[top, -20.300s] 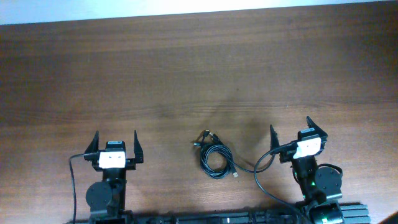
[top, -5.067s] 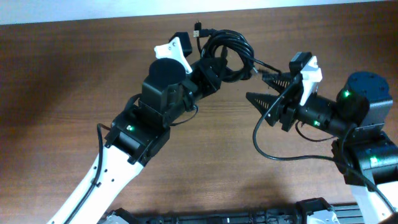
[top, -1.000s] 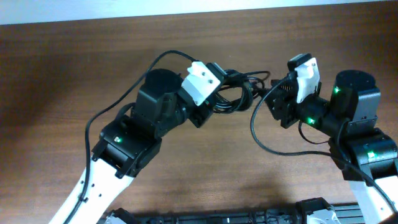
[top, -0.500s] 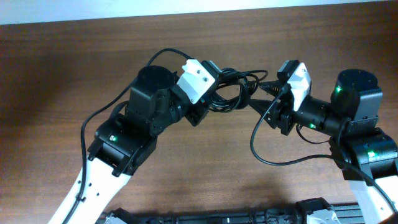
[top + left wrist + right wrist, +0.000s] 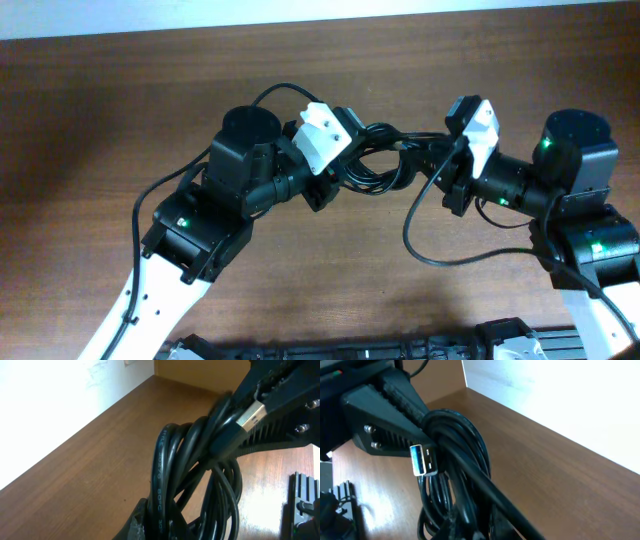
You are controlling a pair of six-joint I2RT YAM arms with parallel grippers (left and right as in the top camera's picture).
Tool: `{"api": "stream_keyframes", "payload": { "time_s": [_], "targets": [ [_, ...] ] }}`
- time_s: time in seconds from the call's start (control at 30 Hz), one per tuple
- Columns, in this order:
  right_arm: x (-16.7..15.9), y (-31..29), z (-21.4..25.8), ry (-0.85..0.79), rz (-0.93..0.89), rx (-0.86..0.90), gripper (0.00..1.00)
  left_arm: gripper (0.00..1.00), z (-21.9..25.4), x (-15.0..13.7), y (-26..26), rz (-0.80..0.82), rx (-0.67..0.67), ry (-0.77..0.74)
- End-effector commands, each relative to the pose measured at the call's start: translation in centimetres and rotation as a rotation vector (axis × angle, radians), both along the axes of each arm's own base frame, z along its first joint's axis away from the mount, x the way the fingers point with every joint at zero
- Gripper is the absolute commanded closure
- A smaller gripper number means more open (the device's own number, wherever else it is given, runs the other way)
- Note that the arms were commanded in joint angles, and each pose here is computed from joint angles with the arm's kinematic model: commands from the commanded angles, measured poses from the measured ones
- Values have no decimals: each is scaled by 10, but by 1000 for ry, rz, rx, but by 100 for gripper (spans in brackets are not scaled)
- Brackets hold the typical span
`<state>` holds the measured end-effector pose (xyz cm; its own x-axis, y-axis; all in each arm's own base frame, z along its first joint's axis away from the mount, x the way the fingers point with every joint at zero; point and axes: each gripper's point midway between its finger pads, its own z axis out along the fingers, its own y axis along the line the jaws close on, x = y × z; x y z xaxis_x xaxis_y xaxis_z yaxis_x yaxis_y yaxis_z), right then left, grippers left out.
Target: Untangle cables
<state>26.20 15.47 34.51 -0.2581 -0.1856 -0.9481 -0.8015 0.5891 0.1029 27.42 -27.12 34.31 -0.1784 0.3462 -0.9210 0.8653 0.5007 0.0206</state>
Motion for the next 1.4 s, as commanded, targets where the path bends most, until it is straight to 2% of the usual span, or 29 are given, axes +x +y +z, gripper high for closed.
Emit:
{"api": "stream_keyframes", "payload": {
  "time_s": [0.0,0.07,0.17,0.37,0.43,0.57,0.67,0.77,0.87,0.93,1.0,1.37],
  "targets": [
    [0,0,1,-10,1,-5,96,100,17,1,6,40,-19,-44],
    [0,0,1,-9,1,-4,96,100,16,10,13,115,-24,-21],
    [8,-6,-2,19,-65,-7,96,100,16,11,14,129,-29,-12],
    [24,-26,-10,105,-247,6,96,100,13,41,47,451,-81,68],
    [33,-39,-16,148,-361,10,96,100,12,49,59,557,-106,89],
    [41,-58,-23,215,-516,30,96,100,13,55,70,657,-158,125],
    [40,-58,-25,223,-513,27,96,100,13,55,69,653,-157,126],
    [31,-42,-23,170,-371,-14,94,100,13,53,66,620,-134,109],
    [21,-27,-18,116,-243,-32,59,100,12,43,49,463,-72,61],
    [20,-25,-16,109,-226,-24,50,100,13,37,41,393,-63,53],
    [19,-21,-12,97,-200,-9,46,100,13,32,35,350,-74,67],
    [25,-21,-2,48,-208,5,46,100,18,8,10,169,-127,115]
  ]
}}
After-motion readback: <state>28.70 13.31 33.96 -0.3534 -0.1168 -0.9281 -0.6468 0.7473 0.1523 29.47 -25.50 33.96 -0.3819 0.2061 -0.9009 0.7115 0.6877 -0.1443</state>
